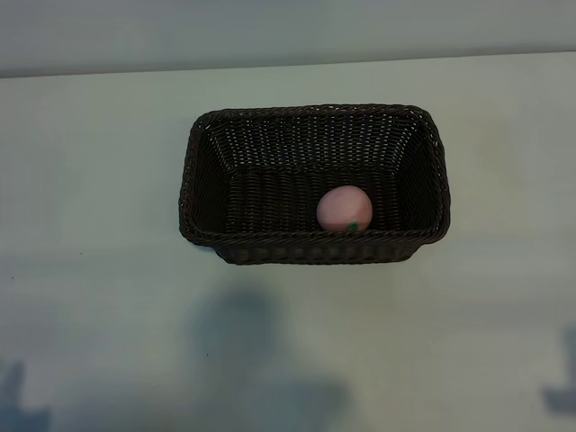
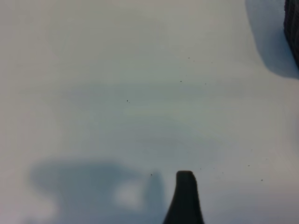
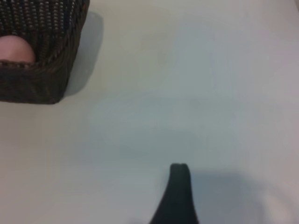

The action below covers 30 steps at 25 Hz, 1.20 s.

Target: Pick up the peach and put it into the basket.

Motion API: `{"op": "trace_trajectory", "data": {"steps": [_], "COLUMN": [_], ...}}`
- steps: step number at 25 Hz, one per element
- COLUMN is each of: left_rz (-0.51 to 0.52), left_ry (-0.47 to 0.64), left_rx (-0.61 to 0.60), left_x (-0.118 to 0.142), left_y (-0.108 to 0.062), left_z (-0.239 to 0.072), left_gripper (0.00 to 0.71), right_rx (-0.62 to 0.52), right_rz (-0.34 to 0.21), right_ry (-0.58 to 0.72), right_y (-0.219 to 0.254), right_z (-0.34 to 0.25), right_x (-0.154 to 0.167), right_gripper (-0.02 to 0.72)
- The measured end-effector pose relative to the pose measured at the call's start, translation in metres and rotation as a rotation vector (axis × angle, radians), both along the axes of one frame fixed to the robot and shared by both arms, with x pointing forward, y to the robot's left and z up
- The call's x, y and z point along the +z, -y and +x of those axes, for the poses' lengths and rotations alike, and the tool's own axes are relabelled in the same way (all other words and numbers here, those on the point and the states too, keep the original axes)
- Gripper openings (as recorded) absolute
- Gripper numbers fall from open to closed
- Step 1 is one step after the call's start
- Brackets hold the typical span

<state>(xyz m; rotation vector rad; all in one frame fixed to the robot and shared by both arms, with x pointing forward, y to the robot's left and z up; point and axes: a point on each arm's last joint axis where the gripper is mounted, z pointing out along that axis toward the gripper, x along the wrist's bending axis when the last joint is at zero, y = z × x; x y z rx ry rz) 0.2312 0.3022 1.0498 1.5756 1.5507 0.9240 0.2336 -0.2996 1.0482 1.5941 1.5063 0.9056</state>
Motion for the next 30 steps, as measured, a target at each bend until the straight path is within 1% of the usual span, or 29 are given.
{"op": "trace_trajectory", "data": {"steps": [5, 11, 30], "left_rz": [0.0, 0.0, 0.005], "left_ry": [0.0, 0.0, 0.0], "left_rx": [0.0, 0.0, -0.003], "left_x": [0.0, 0.0, 0.0], "left_y": [0.0, 0.0, 0.0], "left_z": [0.0, 0.0, 0.0], "left_gripper": [0.592, 0.592, 0.592], "right_rx": [-0.006, -0.069, -0.07], "right_rz": [0.0, 0.0, 0.0], "right_ry": [0.0, 0.0, 0.0], "right_y": [-0.0001, -0.0004, -0.0004], "right_z": [0.0, 0.0, 0.0], "right_x": [0.0, 0.0, 0.0], "right_gripper": [0.595, 0.595, 0.595]}}
